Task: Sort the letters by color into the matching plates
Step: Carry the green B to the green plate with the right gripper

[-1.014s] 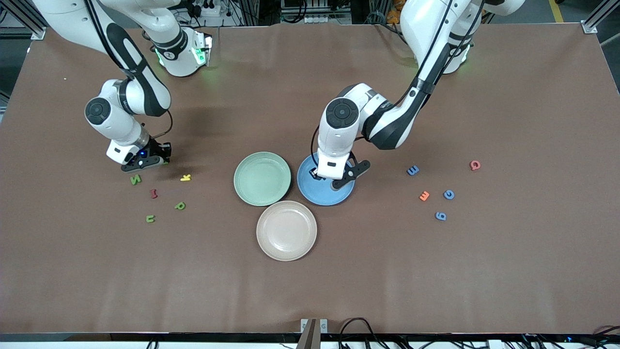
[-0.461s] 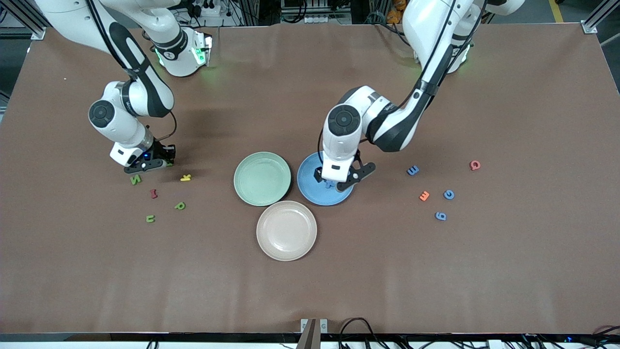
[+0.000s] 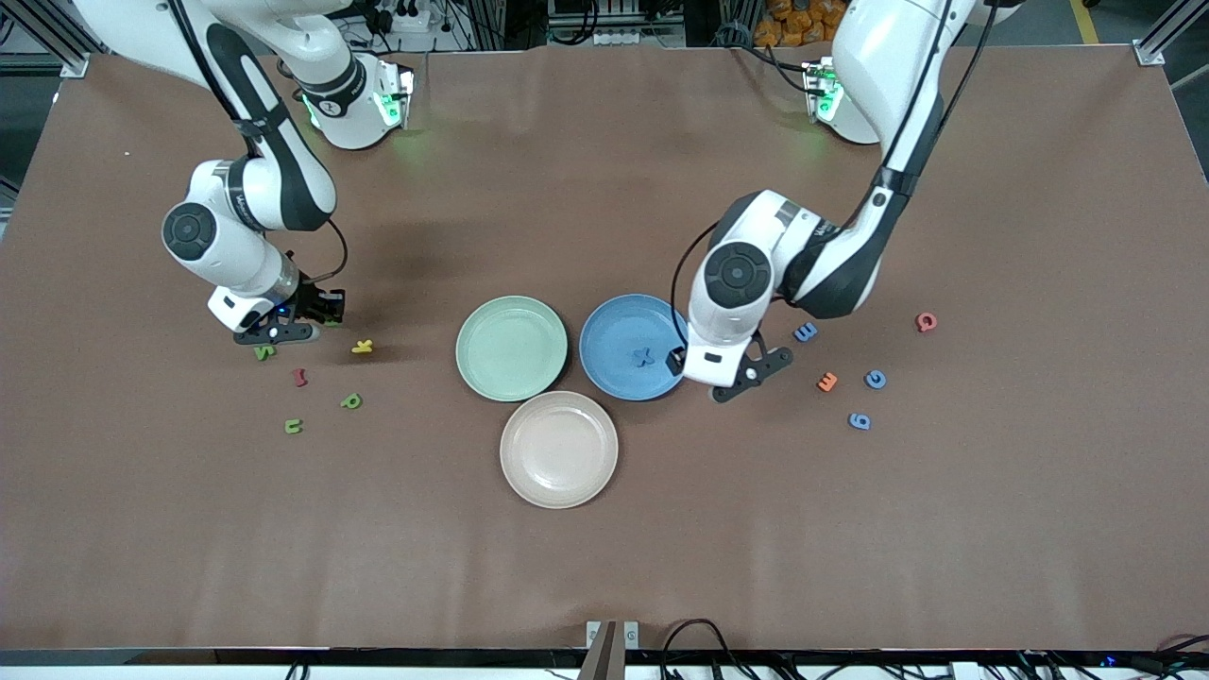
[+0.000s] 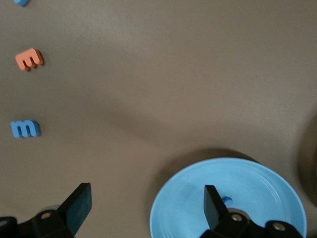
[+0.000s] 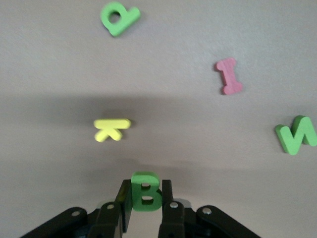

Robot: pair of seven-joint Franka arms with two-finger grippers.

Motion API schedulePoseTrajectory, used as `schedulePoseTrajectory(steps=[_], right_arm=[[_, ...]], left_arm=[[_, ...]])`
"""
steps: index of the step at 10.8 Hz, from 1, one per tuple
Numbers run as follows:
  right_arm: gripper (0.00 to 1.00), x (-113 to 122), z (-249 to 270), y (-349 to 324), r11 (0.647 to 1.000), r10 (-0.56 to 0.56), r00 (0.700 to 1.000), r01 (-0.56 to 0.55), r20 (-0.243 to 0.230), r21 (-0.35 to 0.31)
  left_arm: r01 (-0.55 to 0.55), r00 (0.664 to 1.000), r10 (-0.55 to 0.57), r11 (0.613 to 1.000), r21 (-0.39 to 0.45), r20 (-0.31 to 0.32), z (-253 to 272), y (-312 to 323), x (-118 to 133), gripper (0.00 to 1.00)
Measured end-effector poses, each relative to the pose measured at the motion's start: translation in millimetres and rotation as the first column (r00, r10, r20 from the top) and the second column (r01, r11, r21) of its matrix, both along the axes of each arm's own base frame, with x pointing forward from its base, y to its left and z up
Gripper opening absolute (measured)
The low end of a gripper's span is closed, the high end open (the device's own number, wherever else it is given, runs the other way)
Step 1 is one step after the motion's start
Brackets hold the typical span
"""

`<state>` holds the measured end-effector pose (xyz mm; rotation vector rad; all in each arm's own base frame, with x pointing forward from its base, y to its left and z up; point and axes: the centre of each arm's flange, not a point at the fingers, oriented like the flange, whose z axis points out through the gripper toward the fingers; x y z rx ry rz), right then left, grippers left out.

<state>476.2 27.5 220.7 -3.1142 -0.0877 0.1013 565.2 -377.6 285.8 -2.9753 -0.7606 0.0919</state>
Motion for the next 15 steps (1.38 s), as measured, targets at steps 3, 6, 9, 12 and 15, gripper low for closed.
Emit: schedulePoseTrajectory(steps=[3, 6, 9, 12, 15], right_arm=[[0.28, 18.0, 21.3, 41.0, 0.996, -0.086, 0.996, 0.085, -0.012, -0.008], [0.28, 36.7, 51.0, 88.8, 0.992, -0.125, 0.992, 0.125, -0.018, -0.013], [0.28, 50.7, 65.3, 139.9, 0.987, -0.163, 0.987, 0.163, -0.002, 0.006], [0.28, 62.0, 56.0, 190.4, 0.978, -0.205, 0.979, 0.205, -0.009, 0.025], [0.28, 64.4, 36.3, 239.2, 0.973, -0.231, 0.973, 0.231, -0.021, 0.02]], left_arm=[[0.043, 0.999, -0.043, 0.999, 0.004, -0.018, 1.0, 40.7, 12.7, 1.0], [0.088, 0.995, -0.088, 0.996, 0.005, -0.045, 1.3, 88.4, 20.6, 1.0], [0.127, 0.99, -0.127, 0.992, -0.002, -0.067, 2.1, 141.7, 29.0, 1.0], [0.16, 0.984, -0.16, 0.987, -0.008, -0.076, 7.0, 193.6, 36.6, 1.0], [0.147, 0.985, -0.148, 0.989, -0.014, -0.091, 6.8, 242.6, 37.7, 1.0]])
